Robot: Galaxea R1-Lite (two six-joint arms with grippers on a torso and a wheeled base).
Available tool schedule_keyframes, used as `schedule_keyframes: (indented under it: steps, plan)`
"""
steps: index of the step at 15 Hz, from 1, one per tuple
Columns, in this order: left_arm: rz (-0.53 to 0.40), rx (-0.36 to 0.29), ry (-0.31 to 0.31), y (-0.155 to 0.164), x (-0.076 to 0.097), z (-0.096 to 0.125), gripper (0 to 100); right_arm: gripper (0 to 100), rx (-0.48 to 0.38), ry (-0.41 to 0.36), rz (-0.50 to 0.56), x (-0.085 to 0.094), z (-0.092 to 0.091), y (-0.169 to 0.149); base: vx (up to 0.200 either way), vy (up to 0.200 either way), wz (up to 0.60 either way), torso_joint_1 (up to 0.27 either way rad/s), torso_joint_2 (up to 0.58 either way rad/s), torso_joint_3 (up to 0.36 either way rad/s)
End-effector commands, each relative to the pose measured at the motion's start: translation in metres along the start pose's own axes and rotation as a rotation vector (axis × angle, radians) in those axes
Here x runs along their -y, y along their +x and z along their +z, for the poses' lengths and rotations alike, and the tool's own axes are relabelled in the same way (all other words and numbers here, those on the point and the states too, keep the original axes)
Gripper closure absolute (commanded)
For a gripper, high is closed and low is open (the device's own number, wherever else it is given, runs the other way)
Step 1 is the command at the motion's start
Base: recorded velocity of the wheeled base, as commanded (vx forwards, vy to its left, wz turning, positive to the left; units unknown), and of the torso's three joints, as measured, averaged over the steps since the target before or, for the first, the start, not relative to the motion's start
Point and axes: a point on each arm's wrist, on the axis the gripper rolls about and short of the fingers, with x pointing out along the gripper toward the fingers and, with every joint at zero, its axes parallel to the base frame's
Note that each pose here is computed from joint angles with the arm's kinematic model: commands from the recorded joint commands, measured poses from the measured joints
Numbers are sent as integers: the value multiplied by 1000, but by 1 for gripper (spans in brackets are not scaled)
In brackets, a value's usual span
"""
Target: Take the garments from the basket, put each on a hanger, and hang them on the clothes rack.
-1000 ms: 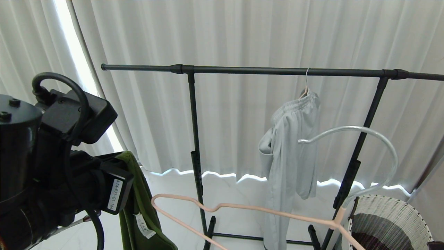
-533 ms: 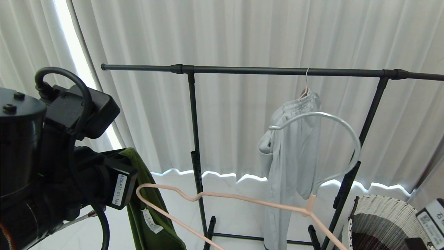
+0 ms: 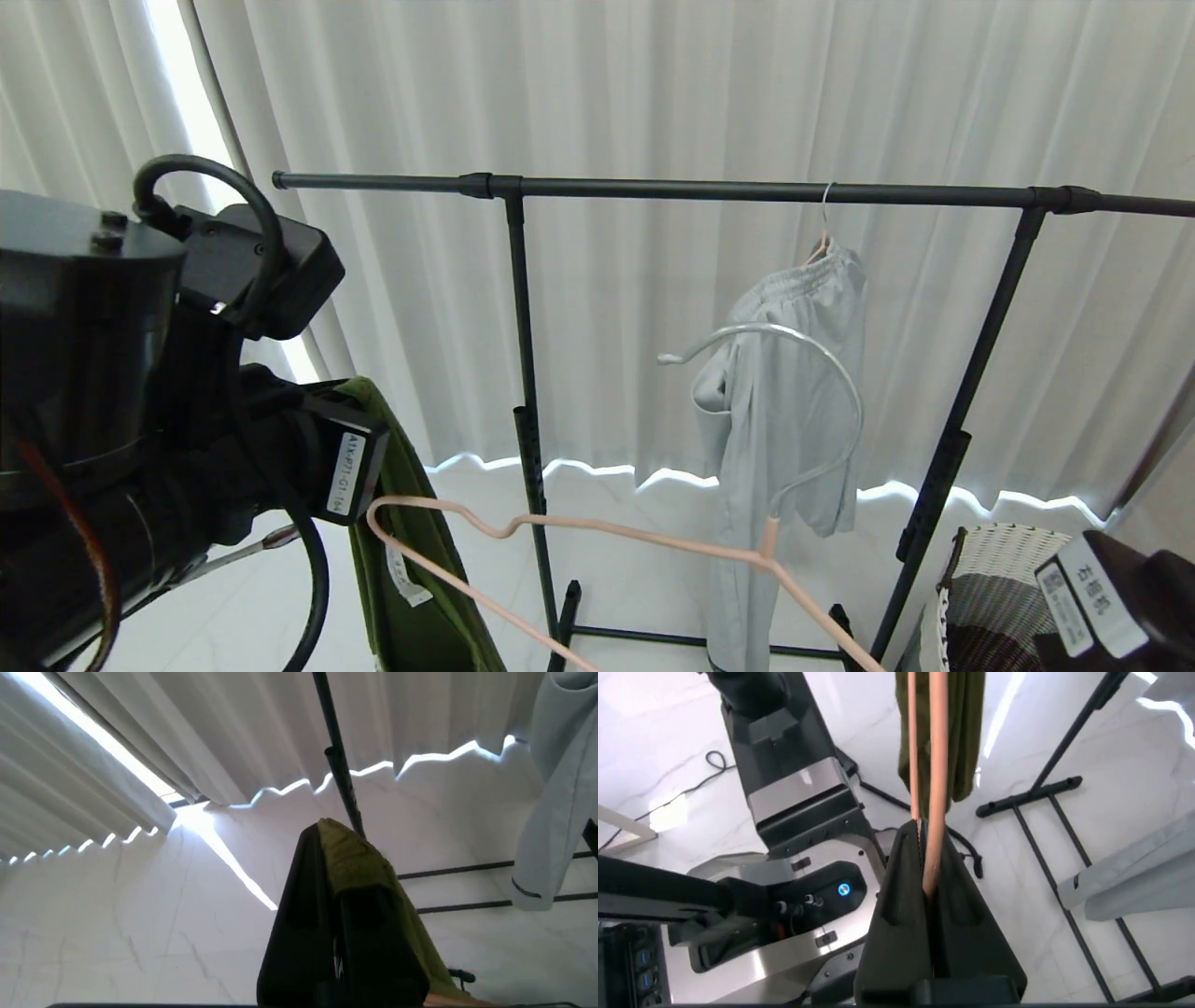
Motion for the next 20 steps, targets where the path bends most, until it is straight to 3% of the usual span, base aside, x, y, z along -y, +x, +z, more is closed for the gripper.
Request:
schedule_keyframes:
  steps: [1, 3, 7, 12, 14, 20]
  plan:
    - [7, -26, 16, 10, 6, 1, 100, 100, -14, 8, -23, 2, 1, 10, 0, 0, 0, 0, 0, 0]
    - [10, -46, 30, 16, 11, -1, 100, 100, -7, 35, -80, 4, 3, 22, 0, 0, 0, 0, 0, 0]
    - [16, -88, -16, 35, 27, 2, 100, 100, 30, 115, -151, 7, 9, 49, 0, 0, 0, 0, 0, 0]
    - [19, -99, -52, 41, 31, 2, 100, 100, 40, 127, -140, 6, 9, 53, 0, 0, 0, 0, 0, 0]
    - [13, -91, -59, 39, 31, 4, 100, 100, 8, 132, -138, 6, -2, 51, 0, 0, 0, 0, 0, 0]
    - [-37, -68, -80, 29, 41, 5, 100, 100, 48, 161, -136, 7, 5, 59, 0, 0, 0, 0, 0, 0]
